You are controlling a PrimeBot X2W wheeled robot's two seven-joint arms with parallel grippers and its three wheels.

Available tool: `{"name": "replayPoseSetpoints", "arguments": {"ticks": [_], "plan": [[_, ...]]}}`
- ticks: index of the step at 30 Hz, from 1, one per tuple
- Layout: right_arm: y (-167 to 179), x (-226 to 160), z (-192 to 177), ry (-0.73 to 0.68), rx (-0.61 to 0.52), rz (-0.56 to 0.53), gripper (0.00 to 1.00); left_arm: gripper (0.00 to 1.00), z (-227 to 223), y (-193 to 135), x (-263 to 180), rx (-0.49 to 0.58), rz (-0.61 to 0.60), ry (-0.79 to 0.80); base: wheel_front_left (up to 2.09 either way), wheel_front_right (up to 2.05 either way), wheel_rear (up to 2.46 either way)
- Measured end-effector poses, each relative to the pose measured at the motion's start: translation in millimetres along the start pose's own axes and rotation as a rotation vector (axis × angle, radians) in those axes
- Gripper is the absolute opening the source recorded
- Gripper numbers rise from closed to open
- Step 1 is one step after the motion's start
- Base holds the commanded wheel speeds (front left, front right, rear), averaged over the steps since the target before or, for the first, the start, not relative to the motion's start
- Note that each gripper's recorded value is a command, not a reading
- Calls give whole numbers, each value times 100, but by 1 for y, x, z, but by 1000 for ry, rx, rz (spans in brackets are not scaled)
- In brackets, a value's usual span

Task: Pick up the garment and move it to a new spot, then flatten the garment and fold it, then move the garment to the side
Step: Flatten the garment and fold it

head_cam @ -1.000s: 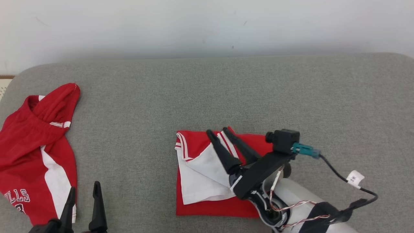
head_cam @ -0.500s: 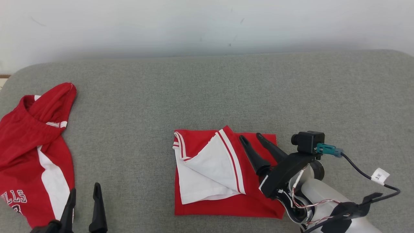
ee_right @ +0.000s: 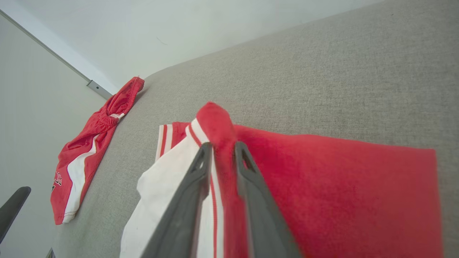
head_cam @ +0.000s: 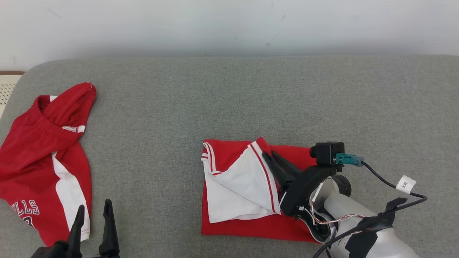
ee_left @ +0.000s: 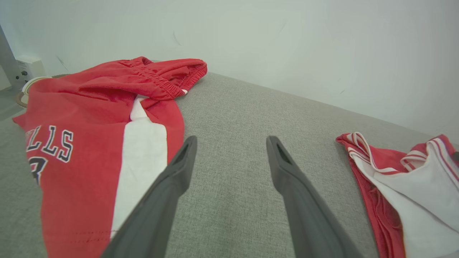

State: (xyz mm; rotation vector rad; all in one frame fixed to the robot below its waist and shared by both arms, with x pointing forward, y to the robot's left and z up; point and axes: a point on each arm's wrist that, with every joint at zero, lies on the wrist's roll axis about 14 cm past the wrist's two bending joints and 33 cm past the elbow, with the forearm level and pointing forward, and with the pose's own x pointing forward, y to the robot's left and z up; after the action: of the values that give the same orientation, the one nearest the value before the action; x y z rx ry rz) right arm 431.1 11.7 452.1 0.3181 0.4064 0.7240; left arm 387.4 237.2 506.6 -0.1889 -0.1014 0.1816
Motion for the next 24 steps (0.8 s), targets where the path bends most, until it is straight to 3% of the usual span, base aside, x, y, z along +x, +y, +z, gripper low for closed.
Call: {"name": "replayPoseSetpoints", "arguments": {"ticks": [8,14,24], "plan": [[6,0,5,-23,-8,22,0,100,1,0,0,-1,3,-3,0,0,0],[31,-6,7,-41,-12,110,0,100,2,-2,1,-3,0,-8,0,0,0],[62,-29,-20,32,12,226,0,100,1,-3,1,-3,-3,-3,0,0,0]]}}
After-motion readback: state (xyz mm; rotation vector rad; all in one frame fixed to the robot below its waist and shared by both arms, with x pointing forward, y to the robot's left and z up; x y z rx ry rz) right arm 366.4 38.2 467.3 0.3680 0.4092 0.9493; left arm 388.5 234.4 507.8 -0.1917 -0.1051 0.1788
